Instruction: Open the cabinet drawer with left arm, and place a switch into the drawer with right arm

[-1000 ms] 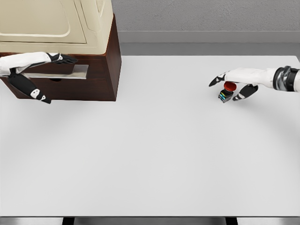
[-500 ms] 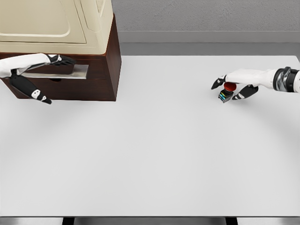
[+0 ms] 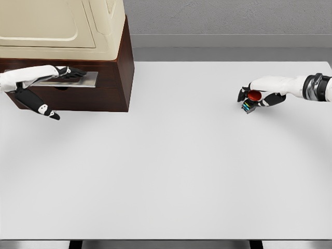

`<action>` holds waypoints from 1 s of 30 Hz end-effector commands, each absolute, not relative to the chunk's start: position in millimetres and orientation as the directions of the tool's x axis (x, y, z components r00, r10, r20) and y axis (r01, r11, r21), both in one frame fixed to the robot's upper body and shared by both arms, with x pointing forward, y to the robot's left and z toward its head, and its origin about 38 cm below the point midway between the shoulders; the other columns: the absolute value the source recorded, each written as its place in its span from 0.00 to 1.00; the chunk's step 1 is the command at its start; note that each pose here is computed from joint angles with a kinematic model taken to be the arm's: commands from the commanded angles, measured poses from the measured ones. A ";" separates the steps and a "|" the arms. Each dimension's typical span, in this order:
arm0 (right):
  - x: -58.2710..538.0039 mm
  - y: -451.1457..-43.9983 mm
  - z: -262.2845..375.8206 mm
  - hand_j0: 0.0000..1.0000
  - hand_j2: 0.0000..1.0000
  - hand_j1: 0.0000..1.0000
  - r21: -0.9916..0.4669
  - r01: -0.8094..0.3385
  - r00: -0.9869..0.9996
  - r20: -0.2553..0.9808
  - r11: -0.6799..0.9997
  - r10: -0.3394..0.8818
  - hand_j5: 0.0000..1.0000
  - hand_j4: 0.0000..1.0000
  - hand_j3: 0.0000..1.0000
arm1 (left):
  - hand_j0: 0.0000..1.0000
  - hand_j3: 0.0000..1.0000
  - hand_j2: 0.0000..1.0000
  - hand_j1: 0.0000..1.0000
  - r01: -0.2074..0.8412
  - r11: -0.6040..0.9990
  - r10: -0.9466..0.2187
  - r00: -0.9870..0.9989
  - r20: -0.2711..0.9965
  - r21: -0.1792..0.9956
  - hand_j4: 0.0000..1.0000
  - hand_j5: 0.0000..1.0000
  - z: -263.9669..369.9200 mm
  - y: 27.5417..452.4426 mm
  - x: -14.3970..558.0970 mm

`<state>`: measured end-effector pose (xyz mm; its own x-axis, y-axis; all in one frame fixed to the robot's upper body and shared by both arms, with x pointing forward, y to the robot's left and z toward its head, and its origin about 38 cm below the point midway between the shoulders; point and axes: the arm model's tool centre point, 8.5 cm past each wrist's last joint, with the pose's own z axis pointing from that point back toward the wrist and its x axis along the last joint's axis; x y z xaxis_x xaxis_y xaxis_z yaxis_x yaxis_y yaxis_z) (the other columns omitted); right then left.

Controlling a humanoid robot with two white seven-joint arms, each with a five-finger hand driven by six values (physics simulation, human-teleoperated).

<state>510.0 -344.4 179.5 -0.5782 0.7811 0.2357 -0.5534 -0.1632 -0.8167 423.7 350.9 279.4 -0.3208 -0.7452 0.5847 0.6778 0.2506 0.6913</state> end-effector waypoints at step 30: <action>503.4 -273.5 230.6 0.44 0.44 0.44 -0.884 -0.388 -0.765 0.151 -0.261 0.626 0.44 0.44 0.44 | 1.00 1.00 1.00 1.00 0.729 0.268 -0.733 -0.270 0.624 0.630 1.00 1.00 275.4 365.5 396.8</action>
<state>507.4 -283.1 227.8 -0.7445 0.6496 0.1542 -0.4037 -0.2541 -0.8789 401.2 358.6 275.4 -0.2727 -0.6955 0.6647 0.7308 0.2996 0.6133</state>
